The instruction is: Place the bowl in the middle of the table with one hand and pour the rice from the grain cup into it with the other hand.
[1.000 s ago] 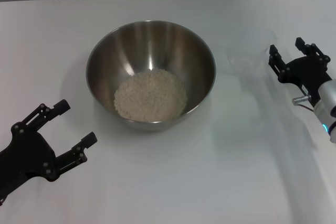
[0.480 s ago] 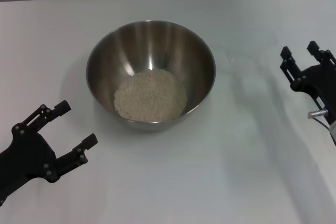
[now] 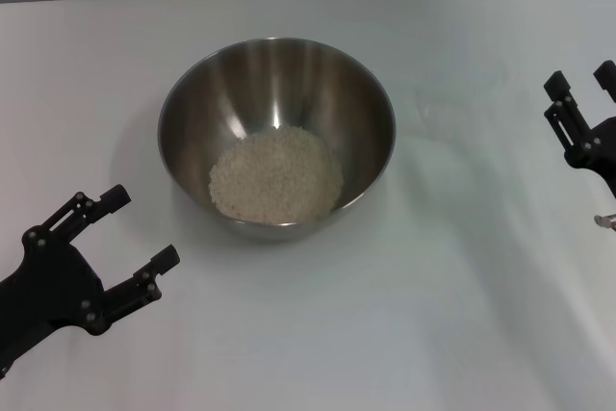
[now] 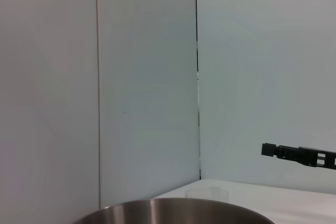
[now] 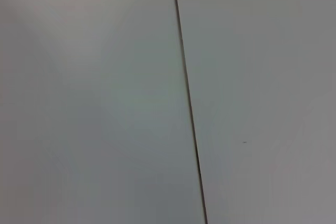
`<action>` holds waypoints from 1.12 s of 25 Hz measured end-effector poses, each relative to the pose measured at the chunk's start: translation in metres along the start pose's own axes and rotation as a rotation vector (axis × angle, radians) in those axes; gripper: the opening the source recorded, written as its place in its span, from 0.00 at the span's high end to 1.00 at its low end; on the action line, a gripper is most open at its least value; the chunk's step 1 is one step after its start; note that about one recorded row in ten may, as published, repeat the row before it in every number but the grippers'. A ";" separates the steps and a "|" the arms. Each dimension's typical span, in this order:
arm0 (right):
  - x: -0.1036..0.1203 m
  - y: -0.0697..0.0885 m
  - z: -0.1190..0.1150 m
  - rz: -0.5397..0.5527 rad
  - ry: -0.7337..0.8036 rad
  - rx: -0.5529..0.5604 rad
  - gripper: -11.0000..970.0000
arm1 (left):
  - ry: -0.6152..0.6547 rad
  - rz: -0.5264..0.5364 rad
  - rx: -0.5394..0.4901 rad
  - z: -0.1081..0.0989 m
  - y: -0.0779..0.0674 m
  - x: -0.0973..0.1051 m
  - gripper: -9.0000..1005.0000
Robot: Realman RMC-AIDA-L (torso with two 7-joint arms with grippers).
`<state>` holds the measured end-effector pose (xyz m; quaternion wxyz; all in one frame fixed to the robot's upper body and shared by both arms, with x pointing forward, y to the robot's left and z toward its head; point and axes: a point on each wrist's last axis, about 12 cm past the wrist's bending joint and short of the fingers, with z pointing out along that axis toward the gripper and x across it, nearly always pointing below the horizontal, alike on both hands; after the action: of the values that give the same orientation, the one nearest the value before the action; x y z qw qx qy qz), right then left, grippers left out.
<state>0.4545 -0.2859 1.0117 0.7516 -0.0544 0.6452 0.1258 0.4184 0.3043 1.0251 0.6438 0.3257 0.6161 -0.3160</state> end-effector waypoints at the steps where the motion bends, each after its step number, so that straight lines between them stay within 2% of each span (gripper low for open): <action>1: 0.000 -0.001 0.000 0.004 0.003 -0.001 0.35 | 0.000 0.000 0.000 0.000 0.000 0.000 0.16; 5: 0.001 -0.004 0.003 0.008 0.019 -0.017 0.35 | 0.001 -0.001 0.000 0.000 0.000 0.000 0.16; 9: -0.004 -0.005 0.005 0.033 0.010 -0.111 0.35 | 0.002 0.000 0.001 0.000 0.000 0.000 0.16; 12: -0.011 -0.010 0.010 0.080 0.024 -0.236 0.35 | 0.005 -0.002 0.006 -0.001 0.001 -0.001 0.16; 13: -0.017 -0.012 0.014 0.102 0.054 -0.342 0.35 | 0.005 -0.001 0.009 -0.001 0.003 -0.001 0.16; 14: -0.017 -0.012 0.014 0.102 0.054 -0.342 0.35 | 0.005 -0.001 0.009 -0.001 0.003 -0.001 0.16; 17: -0.025 -0.013 0.019 0.105 0.097 -0.509 0.35 | 0.004 0.002 0.015 -0.001 0.004 -0.002 0.16; 18: -0.031 -0.012 0.023 0.096 0.130 -0.625 0.35 | 0.008 0.003 0.025 -0.001 0.005 -0.003 0.16; 19: -0.031 -0.012 0.023 0.096 0.130 -0.625 0.35 | 0.008 0.003 0.025 -0.001 0.005 -0.003 0.16; 22: -0.037 -0.011 0.028 0.065 0.186 -0.789 0.35 | 0.015 0.000 0.040 -0.001 0.006 -0.004 0.16; 27: -0.040 -0.012 0.029 0.006 0.220 -0.860 0.34 | 0.028 -0.009 0.075 0.000 0.010 -0.006 0.16; 28: -0.040 -0.011 0.029 -0.021 0.247 -0.906 0.34 | 0.037 -0.022 0.092 0.001 0.012 -0.007 0.16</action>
<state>0.4799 -0.2940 1.0549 0.5708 -0.3982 0.6094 0.3797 0.4286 0.3108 1.0322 0.6131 0.3542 0.6161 -0.3450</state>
